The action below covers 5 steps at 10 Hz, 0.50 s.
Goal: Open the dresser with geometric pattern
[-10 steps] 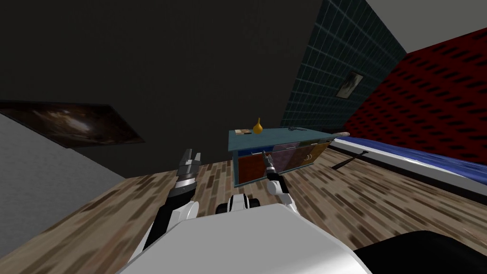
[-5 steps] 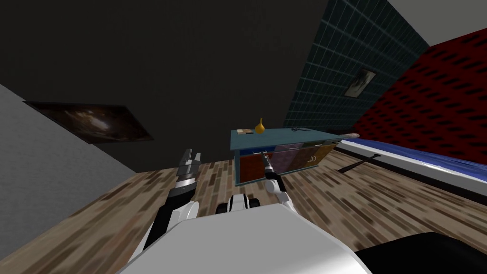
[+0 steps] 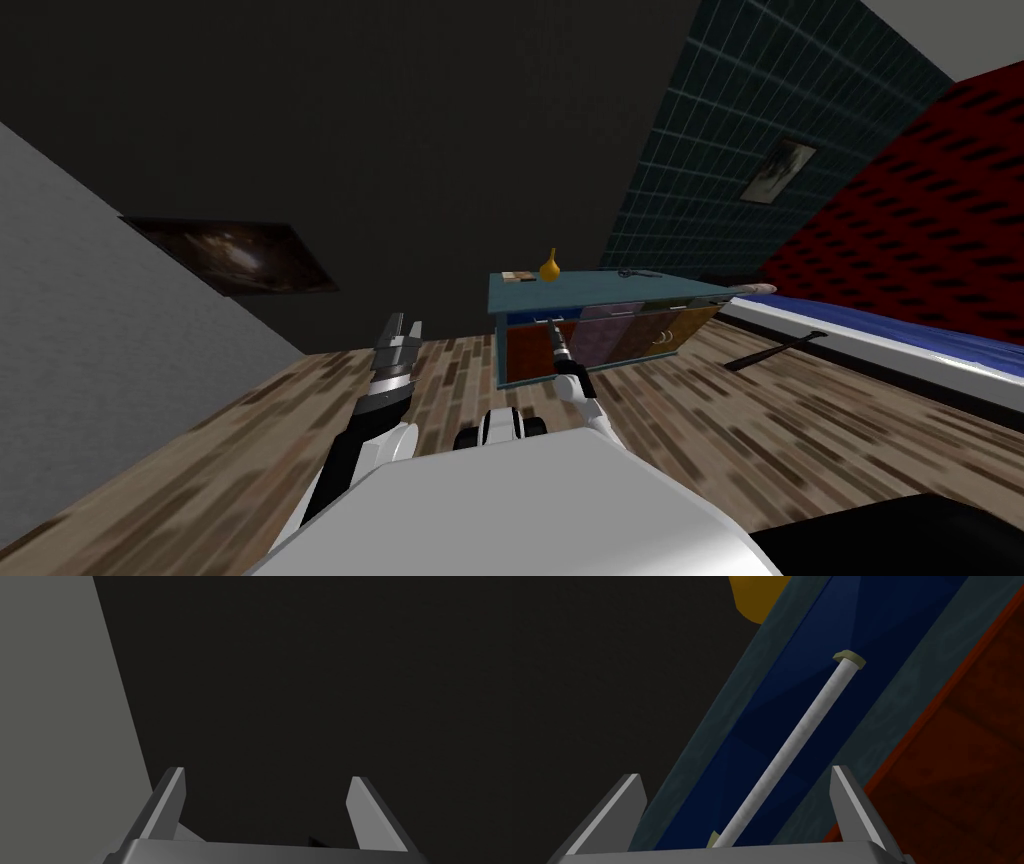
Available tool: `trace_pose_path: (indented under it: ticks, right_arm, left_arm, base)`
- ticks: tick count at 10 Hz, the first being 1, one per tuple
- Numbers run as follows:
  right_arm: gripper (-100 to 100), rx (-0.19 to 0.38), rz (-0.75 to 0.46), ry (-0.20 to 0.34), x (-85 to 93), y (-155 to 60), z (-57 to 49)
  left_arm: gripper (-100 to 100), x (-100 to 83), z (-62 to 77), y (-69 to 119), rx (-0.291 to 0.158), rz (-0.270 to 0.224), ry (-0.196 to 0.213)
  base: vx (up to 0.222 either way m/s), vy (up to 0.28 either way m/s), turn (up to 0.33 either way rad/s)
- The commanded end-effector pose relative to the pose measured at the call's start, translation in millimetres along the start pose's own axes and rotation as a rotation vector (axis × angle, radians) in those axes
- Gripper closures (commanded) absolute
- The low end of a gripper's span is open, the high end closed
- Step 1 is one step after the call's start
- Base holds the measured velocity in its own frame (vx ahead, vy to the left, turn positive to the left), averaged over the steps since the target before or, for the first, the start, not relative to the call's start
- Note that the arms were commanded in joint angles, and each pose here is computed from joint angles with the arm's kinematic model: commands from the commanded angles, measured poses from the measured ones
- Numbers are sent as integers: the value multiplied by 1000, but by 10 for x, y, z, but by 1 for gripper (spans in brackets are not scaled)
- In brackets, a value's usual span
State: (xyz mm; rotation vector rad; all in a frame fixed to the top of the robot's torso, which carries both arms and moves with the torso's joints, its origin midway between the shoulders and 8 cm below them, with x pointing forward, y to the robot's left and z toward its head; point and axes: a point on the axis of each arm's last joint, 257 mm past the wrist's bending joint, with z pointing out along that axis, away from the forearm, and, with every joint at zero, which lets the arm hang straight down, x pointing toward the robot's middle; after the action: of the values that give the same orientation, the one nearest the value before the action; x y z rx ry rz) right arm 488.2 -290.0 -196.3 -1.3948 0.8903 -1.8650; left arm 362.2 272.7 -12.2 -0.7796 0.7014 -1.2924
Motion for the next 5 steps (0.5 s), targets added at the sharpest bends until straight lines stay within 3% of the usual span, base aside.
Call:
trace_pose_path:
  ticks: [1, 5]
  right_arm:
    - [-100, -15, 107, -22, -110, 45, 54]
    - [-100, -34, 239, -48, -238, 108, 135]
  left_arm:
    - [0, 0, 0, 0, 0, 0, 0]
    - [0, 0, 0, 0, 0, 0, 0]
  base:
    - [-37, -2, 107]
    - [-33, -2, 78]
